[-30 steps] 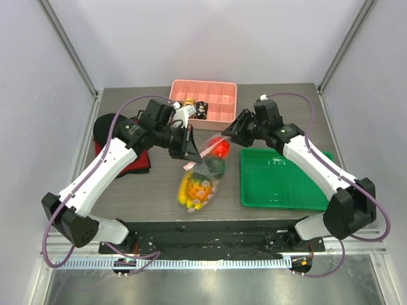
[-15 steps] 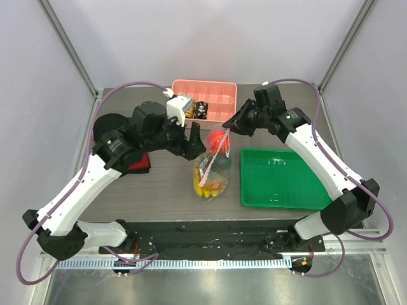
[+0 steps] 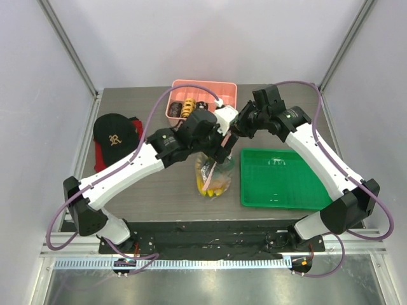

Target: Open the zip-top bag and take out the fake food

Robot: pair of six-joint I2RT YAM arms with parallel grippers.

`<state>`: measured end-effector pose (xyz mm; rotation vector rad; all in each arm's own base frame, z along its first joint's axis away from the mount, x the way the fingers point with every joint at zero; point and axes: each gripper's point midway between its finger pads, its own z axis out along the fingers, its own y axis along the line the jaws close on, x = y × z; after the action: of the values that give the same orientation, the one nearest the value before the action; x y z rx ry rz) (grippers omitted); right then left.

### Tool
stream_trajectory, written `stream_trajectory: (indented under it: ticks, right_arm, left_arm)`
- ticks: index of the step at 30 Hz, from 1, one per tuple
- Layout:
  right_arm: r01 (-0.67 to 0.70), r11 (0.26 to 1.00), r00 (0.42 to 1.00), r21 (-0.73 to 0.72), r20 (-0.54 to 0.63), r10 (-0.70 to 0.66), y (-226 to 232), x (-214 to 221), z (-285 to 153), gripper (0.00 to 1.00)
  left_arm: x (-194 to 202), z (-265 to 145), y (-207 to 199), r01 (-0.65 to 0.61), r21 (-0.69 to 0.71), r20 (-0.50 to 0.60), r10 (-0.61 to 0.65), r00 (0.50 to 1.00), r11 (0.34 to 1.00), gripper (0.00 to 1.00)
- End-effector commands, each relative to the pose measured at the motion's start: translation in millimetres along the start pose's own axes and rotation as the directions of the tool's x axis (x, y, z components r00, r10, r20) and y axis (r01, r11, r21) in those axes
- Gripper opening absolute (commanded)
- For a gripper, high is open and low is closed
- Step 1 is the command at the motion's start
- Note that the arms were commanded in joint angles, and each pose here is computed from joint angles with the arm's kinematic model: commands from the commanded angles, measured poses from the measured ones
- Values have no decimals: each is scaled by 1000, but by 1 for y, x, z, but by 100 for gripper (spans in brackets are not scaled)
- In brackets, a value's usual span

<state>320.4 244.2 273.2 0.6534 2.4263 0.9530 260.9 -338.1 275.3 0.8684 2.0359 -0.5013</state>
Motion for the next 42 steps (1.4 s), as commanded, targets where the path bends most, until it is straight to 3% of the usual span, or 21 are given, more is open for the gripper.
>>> stream_trajectory:
  ticks: [1,3,6,11,14,17,18,20,21,23,24,25,27,28,29,31,33,36,38,39,42]
  right_arm:
    - [-10,999,1000,-39,22,10,17,-1,-12,2]
    - [-4,999,1000,-41,20,5,17,0,-13,2]
    - [12,998,999,-54,39,-10,21,-2,-18,9]
    - [19,997,999,-79,42,-16,27,-3,-20,14]
    - [19,995,999,-98,40,-16,32,-2,-20,15]
    - [20,994,999,-107,47,-15,33,-1,-22,18]
    - [21,993,999,-113,45,-16,34,-1,-23,22]
    - [34,993,999,-116,45,-29,32,0,-23,33]
    - [90,989,995,-120,61,-83,30,-2,-26,50]
    - [188,972,980,-139,95,-176,29,-7,-24,67]
    - [262,952,963,-161,111,-246,32,-9,-25,73]
    - [410,888,911,-206,148,-386,39,-10,-27,75]
    - [564,793,826,-230,187,-532,37,-7,-27,78]
    - [690,685,722,-234,280,-632,43,-11,-40,79]
    - [721,656,691,-221,284,-664,30,-7,-34,79]
    - [779,591,621,-210,394,-678,35,-19,-49,83]
    - [804,553,586,-219,454,-671,26,-17,-60,89]
    - [861,409,506,-301,589,-630,37,-8,-72,94]
    - [864,368,503,-343,573,-647,30,1,-62,94]
    - [873,288,474,-392,552,-686,27,14,-53,93]
    - [861,198,448,-468,514,-732,26,29,-43,91]
  left_arm:
    - [-38,-5,12,-49,-128,131,66,989,991,70]
    - [-42,-6,16,-36,-151,124,55,991,988,45]
    - [-33,-2,14,-65,-143,43,72,996,988,33]
    - [-25,2,5,-62,-96,14,64,998,993,29]
    - [-22,4,4,-63,-87,0,64,998,994,15]
    - [-18,6,5,-65,-91,-15,64,998,994,12]
    - [-18,6,5,-62,-95,-18,61,998,993,0]
    - [-19,0,11,-68,-118,-23,65,998,991,0]
    - [-20,-6,14,-69,-133,-17,67,998,989,0]
    - [-19,-16,16,-62,-93,-12,61,998,994,0]
    - [-17,-18,2,-43,12,-8,43,999,999,0]
    - [-24,-32,11,27,25,28,-28,999,999,0]
    - [-23,-39,7,106,131,39,-112,993,986,0]
    - [-27,-53,-4,135,230,52,-151,987,964,0]
    - [-28,-57,4,203,251,54,-223,973,946,0]
    - [-27,-68,-3,215,343,67,-252,965,914,0]
    - [-31,-72,8,266,378,79,-317,945,887,0]
    - [-35,-83,5,299,510,68,-384,921,807,0]
    - [-31,-85,-1,308,562,44,-400,916,767,0]
    - [-31,-86,-3,315,575,34,-406,913,755,0]
    - [-31,-88,-7,307,598,30,-404,914,740,0]
